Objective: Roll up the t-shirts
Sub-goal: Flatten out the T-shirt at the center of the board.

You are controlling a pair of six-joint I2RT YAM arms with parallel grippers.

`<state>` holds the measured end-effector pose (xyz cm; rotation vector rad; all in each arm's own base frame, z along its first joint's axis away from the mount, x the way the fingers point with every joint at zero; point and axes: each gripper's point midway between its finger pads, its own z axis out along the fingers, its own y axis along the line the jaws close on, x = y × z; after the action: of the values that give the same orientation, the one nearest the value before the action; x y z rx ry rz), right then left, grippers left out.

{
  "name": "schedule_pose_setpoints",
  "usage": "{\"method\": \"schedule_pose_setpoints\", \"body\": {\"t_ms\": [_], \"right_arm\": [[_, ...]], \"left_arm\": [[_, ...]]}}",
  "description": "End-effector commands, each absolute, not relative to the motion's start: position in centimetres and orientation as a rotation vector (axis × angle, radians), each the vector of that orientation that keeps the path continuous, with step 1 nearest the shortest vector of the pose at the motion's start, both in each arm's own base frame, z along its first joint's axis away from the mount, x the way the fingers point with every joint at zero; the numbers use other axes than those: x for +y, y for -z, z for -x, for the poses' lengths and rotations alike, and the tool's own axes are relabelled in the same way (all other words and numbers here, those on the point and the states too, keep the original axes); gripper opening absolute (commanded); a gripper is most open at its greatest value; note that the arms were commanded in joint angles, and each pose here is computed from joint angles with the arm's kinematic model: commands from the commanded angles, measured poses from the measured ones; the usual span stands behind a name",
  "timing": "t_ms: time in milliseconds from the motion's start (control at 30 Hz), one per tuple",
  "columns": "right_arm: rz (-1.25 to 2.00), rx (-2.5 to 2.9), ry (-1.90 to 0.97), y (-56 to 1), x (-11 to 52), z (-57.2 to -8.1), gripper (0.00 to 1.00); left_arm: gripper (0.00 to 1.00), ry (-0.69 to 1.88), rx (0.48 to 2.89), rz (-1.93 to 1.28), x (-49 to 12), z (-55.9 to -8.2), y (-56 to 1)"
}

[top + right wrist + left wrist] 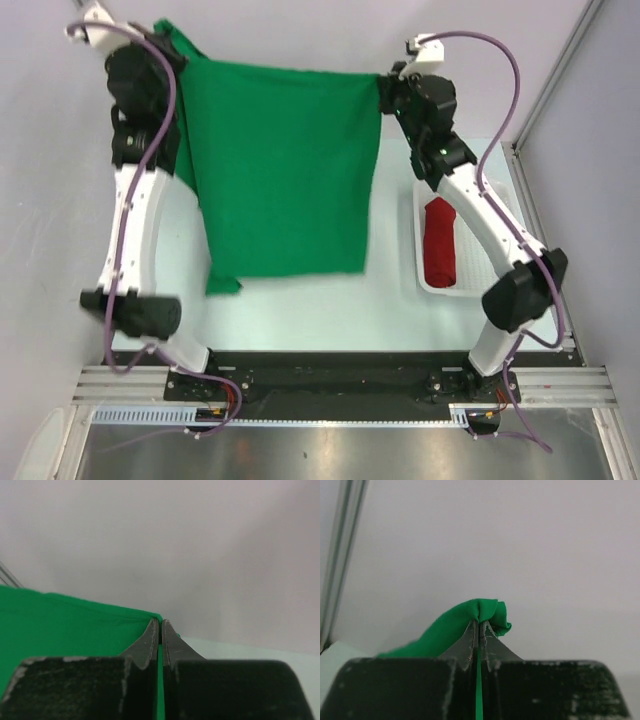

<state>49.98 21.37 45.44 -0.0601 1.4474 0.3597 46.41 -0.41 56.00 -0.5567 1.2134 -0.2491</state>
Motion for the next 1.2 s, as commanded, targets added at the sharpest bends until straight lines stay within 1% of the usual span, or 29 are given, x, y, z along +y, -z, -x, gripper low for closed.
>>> {"method": "schedule_pose_setpoints", "body": {"t_ms": [0, 33, 100, 133, 167, 200, 233, 267, 300, 333, 367, 400, 433, 467, 533, 567, 633, 667, 733, 767, 800, 833, 867, 900, 933, 967, 1033, 1100, 1167], "right_arm": [[0.043, 1.022, -0.415, -61.9, 19.6, -45.7, 0.00], [0.046, 1.003, -0.409, -62.5, 19.5, -45.4, 0.00], [0.058, 1.009, -0.411, -62.5, 19.6, -44.9, 0.00], [0.064, 1.024, -0.406, -62.0, 19.6, -44.8, 0.00], [0.060, 1.020, -0.404, -62.3, 19.2, -43.9, 0.00], [0.071, 1.077, -0.403, -59.7, 19.7, -44.4, 0.00], [0.074, 1.101, -0.405, -58.7, 19.7, -44.2, 0.00], [0.068, 1.099, -0.420, -59.0, 19.2, -42.8, 0.00], [0.071, 1.143, -0.419, -57.3, 19.2, -42.7, 0.00], [0.084, 1.229, -0.413, -53.5, 19.7, -43.3, 0.00], [0.080, 1.278, -0.428, -51.5, 19.7, -43.0, 0.00], [0.071, 1.313, -0.440, -50.4, 19.2, -41.8, 0.00], [0.079, 1.433, -0.430, -44.7, 19.4, -42.0, 0.00], [0.075, 1.491, -0.434, -42.3, 19.3, -41.6, 0.00], [0.046, 1.652, -0.452, -36.6, 19.0, -40.2, 0.00], [0.051, 1.767, -0.442, -31.4, 18.9, -39.4, 0.00], [0.029, 1.900, -0.441, -26.1, 18.4, -38.0, 0.00], [0.033, 1.991, -0.423, -22.2, 18.1, -37.0, 0.00], [0.010, 2.130, -0.378, -17.6, 17.4, -35.7, 0.00], [0.000, 2.184, -0.350, -15.7, 16.9, -35.1, 0.00], [-0.014, 2.268, -0.310, -13.1, 16.0, -33.9, 0.00], [-0.039, 2.319, -0.293, -11.5, 15.6, -33.4, 0.00], [-0.063, 2.358, -0.280, -10.5, 14.9, -32.9, 0.00], [-0.072, 2.406, -0.265, -9.3, 14.5, -32.1, 0.00], [-0.076, 2.427, -0.264, -8.8, 14.4, -31.8, 0.00], [-0.083, 2.451, -0.256, -8.3, 14.4, -31.5, 0.00], [-0.085, 2.484, -0.233, -7.7, 14.0, -30.9, 0.00], [-0.091, 2.507, -0.206, -7.2, 13.6, -30.6, 0.00], [-0.085, 2.513, -0.208, -7.2, 13.6, -30.4, 0.00]], "left_arm": [[0.00, 0.383, 0.881, 0.389, -0.7, -41.5, -70.2], [0.00, 0.389, 0.878, 0.362, -0.8, -41.7, -70.6], [0.00, 0.376, 0.863, 0.350, -0.4, -40.2, -71.4], [0.00, 0.369, 0.843, 0.339, -0.3, -38.0, -72.3], [0.00, 0.347, 0.902, 0.346, -0.2, -38.9, -70.1], [0.00, 0.336, 0.920, 0.353, -0.1, -38.5, -69.2], [0.00, 0.335, 0.888, 0.360, 0.3, -35.3, -69.9], [0.00, 0.308, 1.000, 0.385, 0.4, -37.8, -65.2], [0.00, 0.307, 1.033, 0.408, 0.5, -37.8, -63.3], [0.00, 0.305, 1.069, 0.421, 0.6, -37.4, -61.5], [0.00, 0.297, 1.158, 0.430, 0.4, -37.4, -57.1], [0.00, 0.322, 1.200, 0.453, 0.2, -37.0, -54.8], [0.00, 0.341, 1.246, 0.463, -0.2, -36.9, -52.2], [0.00, 0.351, 1.336, 0.487, -0.5, -36.2, -47.0], [0.00, 0.408, 1.447, 0.562, -1.2, -35.7, -40.7], [0.00, 0.393, 1.567, 0.610, -1.3, -35.3, -34.1], [0.00, 0.423, 1.636, 0.692, -1.5, -33.4, -29.0], [0.00, 0.394, 1.737, 0.734, -1.5, -32.4, -23.3], [0.00, 0.412, 1.813, 0.820, -1.8, -30.8, -18.9], [0.00, 0.403, 1.889, 0.847, -2.1, -29.7, -15.1], [0.02, 0.418, 1.911, 0.872, -2.3, -29.3, -13.7], [0.12, 0.423, 1.953, 0.886, -2.6, -28.6, -12.1], [0.15, 0.401, 2.010, 0.914, -2.6, -27.6, -10.1], [0.22, 0.384, 2.028, 0.918, -2.5, -27.2, -9.5], [0.41, 0.376, 2.041, 0.918, -2.5, -26.9, -9.2], [0.49, 0.364, 2.054, 0.919, -2.4, -26.6, -9.2], [0.61, 0.326, 2.029, 0.926, -1.7, -26.4, -9.9], [0.64, 0.281, 2.000, 0.938, -0.8, -26.2, -11.2], [0.64, 0.184, 1.971, 0.963, 0.8, -26.4, -12.4]]}}
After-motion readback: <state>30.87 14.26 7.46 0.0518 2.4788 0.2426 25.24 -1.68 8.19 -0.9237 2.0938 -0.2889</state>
